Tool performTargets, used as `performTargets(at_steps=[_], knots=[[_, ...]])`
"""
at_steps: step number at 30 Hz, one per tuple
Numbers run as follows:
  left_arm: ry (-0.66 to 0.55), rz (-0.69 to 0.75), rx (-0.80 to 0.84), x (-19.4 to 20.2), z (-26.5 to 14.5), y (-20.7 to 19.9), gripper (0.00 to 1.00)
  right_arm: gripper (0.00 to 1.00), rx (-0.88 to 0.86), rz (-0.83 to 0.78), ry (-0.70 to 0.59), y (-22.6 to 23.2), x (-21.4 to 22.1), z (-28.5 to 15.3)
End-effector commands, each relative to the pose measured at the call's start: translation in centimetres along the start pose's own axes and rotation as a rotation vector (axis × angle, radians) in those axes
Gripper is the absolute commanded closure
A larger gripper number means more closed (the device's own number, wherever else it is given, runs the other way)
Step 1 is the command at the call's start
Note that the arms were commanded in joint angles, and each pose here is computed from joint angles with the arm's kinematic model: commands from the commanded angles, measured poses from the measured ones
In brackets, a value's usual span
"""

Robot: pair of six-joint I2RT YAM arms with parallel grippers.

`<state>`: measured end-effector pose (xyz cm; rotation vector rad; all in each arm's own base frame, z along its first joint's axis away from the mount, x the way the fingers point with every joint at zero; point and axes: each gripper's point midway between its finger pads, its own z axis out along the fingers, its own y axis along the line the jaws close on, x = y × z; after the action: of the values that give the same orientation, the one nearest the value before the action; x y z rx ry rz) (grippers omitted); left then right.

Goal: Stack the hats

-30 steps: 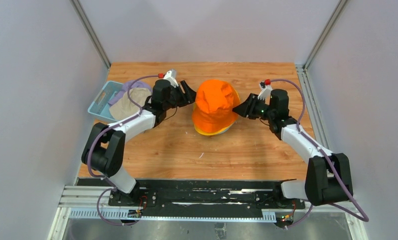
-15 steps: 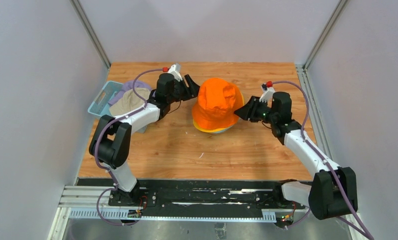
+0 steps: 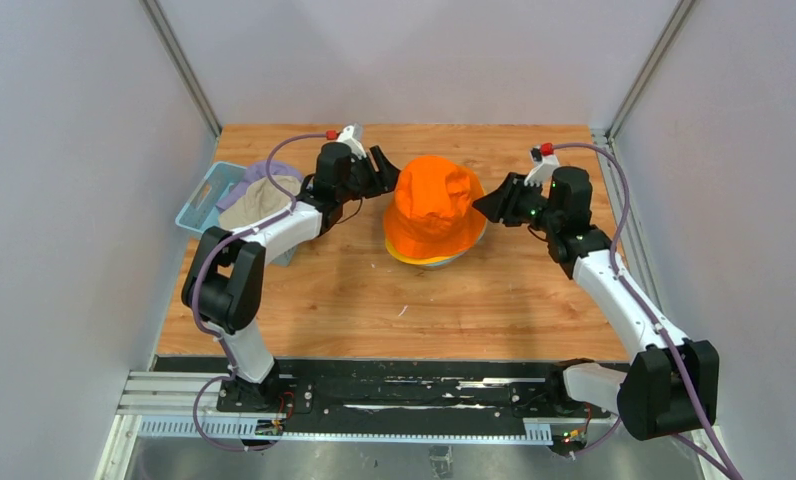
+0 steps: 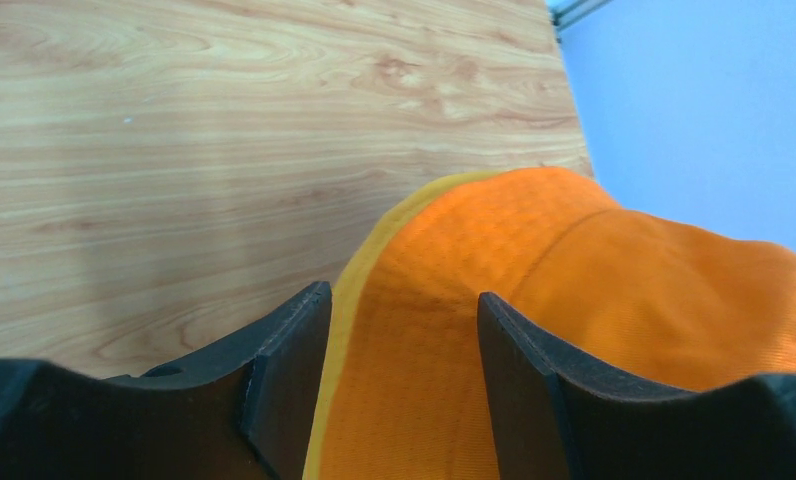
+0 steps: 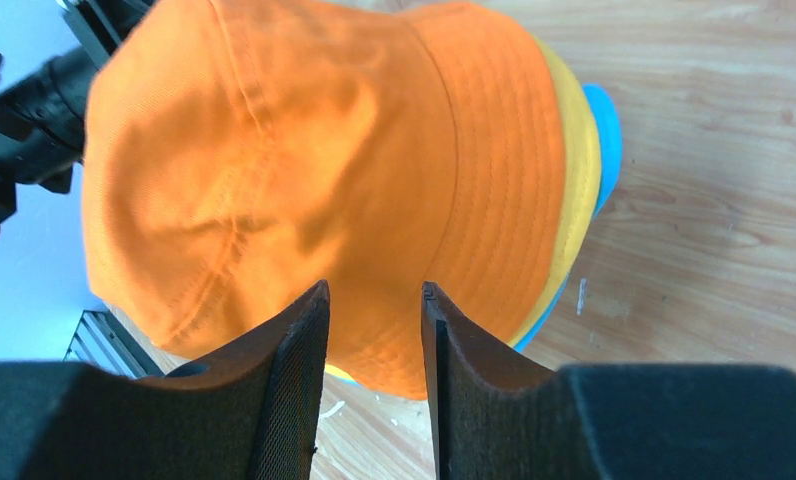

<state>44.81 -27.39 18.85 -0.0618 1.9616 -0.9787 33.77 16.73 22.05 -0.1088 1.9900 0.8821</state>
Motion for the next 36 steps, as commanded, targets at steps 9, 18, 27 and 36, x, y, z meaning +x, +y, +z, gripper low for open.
performTargets(at_steps=[9, 18, 27, 36], knots=[[-0.1, 0.036, -0.205, -2.5, -4.1, 4.5, 0.4, 0.61, 0.014, -0.077, -0.089, 1.2, -3.7, -0.4], [-0.191, 0.079, -0.291, -4.8, -8.3, 4.1, 0.4, 0.51, 0.048, -0.088, -0.11, 0.3, -4.0, -0.9], [-0.256, 0.069, -0.292, -5.2, -12.0, 3.1, 0.39, 0.45, -0.15, -0.115, -0.178, 5.5, -7.1, -2.2], [-0.355, 0.05, -0.542, -5.0, -17.4, 7.1, 0.32, 0.45, -0.111, -0.14, -0.184, 5.2, -7.0, -2.2]])
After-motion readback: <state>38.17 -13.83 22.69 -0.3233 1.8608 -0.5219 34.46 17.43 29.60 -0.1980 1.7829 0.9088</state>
